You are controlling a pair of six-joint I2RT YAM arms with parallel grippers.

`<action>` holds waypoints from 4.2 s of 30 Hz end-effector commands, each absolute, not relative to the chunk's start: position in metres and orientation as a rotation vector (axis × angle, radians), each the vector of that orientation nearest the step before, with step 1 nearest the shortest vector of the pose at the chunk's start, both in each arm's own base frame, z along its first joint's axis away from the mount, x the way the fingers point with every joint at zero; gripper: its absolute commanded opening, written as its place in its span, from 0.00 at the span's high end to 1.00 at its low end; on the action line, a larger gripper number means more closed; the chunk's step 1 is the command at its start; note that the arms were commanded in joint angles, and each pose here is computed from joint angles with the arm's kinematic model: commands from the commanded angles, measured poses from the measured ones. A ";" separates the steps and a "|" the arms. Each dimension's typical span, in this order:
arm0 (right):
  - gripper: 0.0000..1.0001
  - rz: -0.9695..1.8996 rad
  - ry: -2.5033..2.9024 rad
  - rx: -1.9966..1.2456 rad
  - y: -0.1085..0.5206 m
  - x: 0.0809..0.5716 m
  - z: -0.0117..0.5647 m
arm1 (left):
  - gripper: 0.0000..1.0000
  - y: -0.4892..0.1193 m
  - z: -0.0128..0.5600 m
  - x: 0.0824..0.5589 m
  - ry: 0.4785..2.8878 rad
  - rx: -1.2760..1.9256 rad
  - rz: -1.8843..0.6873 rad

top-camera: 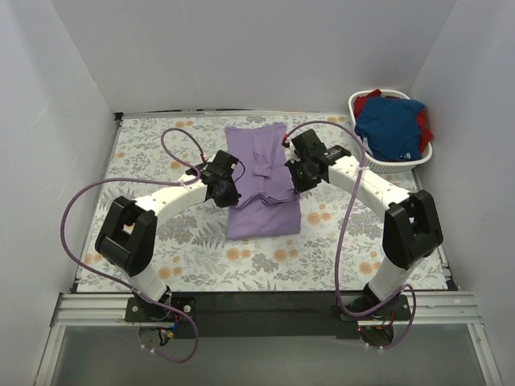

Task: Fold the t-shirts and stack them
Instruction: Fold the tshirt

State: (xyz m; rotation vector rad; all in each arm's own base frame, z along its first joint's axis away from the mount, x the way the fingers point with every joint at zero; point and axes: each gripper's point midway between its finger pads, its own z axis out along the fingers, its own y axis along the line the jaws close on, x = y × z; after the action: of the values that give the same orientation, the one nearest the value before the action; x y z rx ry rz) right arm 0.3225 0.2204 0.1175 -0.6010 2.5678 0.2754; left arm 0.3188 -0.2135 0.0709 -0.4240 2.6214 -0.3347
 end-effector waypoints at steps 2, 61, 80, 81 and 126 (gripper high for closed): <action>0.99 0.290 2.527 -0.630 0.226 0.350 0.116 | 1.00 -0.202 0.080 0.358 2.505 -0.446 -0.298; 0.64 0.472 2.287 -0.511 0.269 0.376 0.138 | 0.53 -0.218 0.118 0.342 2.313 -0.373 -0.452; 0.68 0.634 2.281 -0.444 0.297 0.469 0.092 | 0.89 -0.208 0.000 0.251 2.726 -0.390 -0.333; 0.68 0.635 2.277 -0.423 0.292 0.482 0.091 | 0.89 -0.207 0.003 0.250 2.719 -0.396 -0.344; 0.54 1.631 2.031 -0.274 0.299 0.290 0.136 | 0.78 -0.185 0.076 0.325 2.332 -0.692 -0.864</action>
State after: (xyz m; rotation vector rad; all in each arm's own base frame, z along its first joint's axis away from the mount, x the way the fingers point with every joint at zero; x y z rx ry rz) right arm 0.3214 0.2766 0.1266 -0.2162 2.0668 1.5286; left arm 0.3424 -0.1890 0.0825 -0.6924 2.3065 -0.8727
